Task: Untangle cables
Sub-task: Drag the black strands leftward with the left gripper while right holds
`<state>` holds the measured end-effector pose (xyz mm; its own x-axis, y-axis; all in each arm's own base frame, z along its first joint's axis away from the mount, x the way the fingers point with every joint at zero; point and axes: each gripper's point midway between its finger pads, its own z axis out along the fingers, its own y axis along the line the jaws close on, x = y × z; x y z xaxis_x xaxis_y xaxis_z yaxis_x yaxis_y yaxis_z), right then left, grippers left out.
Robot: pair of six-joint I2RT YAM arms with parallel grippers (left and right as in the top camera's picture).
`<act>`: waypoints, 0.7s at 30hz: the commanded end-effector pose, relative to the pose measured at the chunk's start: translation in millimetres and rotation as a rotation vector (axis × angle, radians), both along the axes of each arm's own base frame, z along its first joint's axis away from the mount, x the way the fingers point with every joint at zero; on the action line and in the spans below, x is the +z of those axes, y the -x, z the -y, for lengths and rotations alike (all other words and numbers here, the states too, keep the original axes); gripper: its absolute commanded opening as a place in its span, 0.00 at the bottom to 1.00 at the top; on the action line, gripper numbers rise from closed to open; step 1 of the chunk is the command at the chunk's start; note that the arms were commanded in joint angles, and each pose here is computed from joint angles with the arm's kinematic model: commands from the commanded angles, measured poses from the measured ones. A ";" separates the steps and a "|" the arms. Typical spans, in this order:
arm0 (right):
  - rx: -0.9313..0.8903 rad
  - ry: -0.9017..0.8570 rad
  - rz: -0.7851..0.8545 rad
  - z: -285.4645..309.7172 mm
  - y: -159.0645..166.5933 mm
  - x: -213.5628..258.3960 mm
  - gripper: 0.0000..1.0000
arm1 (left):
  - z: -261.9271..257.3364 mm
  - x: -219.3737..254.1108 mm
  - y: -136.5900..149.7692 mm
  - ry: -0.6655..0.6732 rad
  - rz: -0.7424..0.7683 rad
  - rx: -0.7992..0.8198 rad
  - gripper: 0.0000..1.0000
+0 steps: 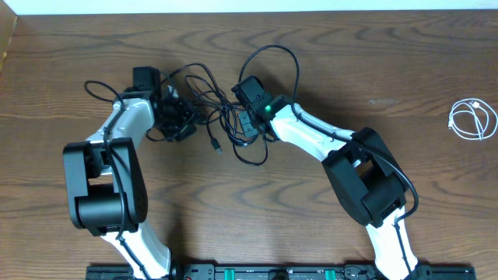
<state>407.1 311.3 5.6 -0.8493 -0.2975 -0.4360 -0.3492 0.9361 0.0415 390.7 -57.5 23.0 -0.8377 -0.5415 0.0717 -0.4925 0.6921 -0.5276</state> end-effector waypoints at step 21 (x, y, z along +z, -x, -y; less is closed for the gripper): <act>0.003 0.028 -0.003 4.7 1.2 -7.8 0.08 | 60.8 -3.6 6.7 -0.180 0.038 -0.122 0.33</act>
